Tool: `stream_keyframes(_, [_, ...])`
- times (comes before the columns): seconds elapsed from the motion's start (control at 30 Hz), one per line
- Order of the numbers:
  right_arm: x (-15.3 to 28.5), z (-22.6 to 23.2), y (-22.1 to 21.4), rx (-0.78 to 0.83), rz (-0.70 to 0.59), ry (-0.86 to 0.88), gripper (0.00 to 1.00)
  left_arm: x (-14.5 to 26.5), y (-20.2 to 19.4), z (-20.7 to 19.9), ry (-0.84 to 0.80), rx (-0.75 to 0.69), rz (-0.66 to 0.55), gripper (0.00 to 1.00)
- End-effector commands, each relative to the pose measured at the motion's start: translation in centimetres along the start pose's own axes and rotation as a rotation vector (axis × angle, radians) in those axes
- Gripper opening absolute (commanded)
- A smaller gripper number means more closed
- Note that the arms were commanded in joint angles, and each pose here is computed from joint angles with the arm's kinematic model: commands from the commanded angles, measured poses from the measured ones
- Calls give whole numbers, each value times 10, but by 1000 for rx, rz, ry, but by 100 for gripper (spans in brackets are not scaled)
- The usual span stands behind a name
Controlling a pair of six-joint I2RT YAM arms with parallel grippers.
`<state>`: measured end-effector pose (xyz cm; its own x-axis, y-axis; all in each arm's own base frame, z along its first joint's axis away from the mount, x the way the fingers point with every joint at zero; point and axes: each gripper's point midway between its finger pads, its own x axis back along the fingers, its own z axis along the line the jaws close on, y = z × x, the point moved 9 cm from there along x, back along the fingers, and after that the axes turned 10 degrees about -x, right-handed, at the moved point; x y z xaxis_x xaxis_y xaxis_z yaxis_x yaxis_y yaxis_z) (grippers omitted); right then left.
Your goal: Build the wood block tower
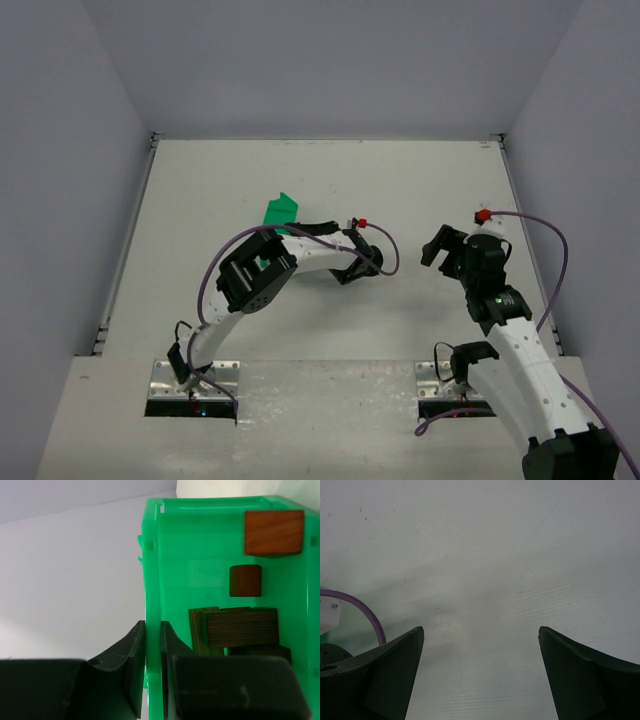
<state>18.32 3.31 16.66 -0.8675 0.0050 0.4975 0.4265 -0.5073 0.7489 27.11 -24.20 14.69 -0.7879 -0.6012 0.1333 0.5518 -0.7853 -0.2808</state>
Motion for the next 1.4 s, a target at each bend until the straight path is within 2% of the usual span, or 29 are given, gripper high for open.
stream_keyframes(0.0, [-1, 5, 7, -13, -23, 12, 95, 3, -9, 46, 223, -63, 19, 0])
stream_keyframes(0.07, [-1, 5, 7, -13, -17, 8, 95, 3, -12, 43, 148, -93, 9, 0])
stream_keyframes(0.33, [-1, 5, 7, -12, -21, 11, 95, 2, -15, 36, 161, -145, 16, 0])
stream_keyframes(0.43, [0, 5, 7, -11, -17, 12, 95, 3, -19, 38, 170, -242, 28, 0])
stream_keyframes(0.53, [1, 4, 7, -11, -21, 13, 95, 3, -10, 43, 70, -217, -35, 0])
stream_keyframes(0.6, [1, 5, 7, -13, -25, 16, 95, 4, -4, 43, -6, -148, -132, 0])
stream_keyframes(0.67, [2, 4, 7, -13, -27, 16, 95, 0, -7, 34, -13, -230, -172, 0])
stream_keyframes(0.73, [3, 5, 8, -16, -33, 20, 95, 0, -8, 32, -17, -214, -196, 0])
stream_keyframes(1.1, [2, 5, 8, -10, -28, 16, 95, 0, -3, 35, -1, -241, -179, 0])
stream_keyframes(1.37, [2, 4, 7, -10, -30, 11, 95, -3, -24, 60, 11, -164, -206, 0])
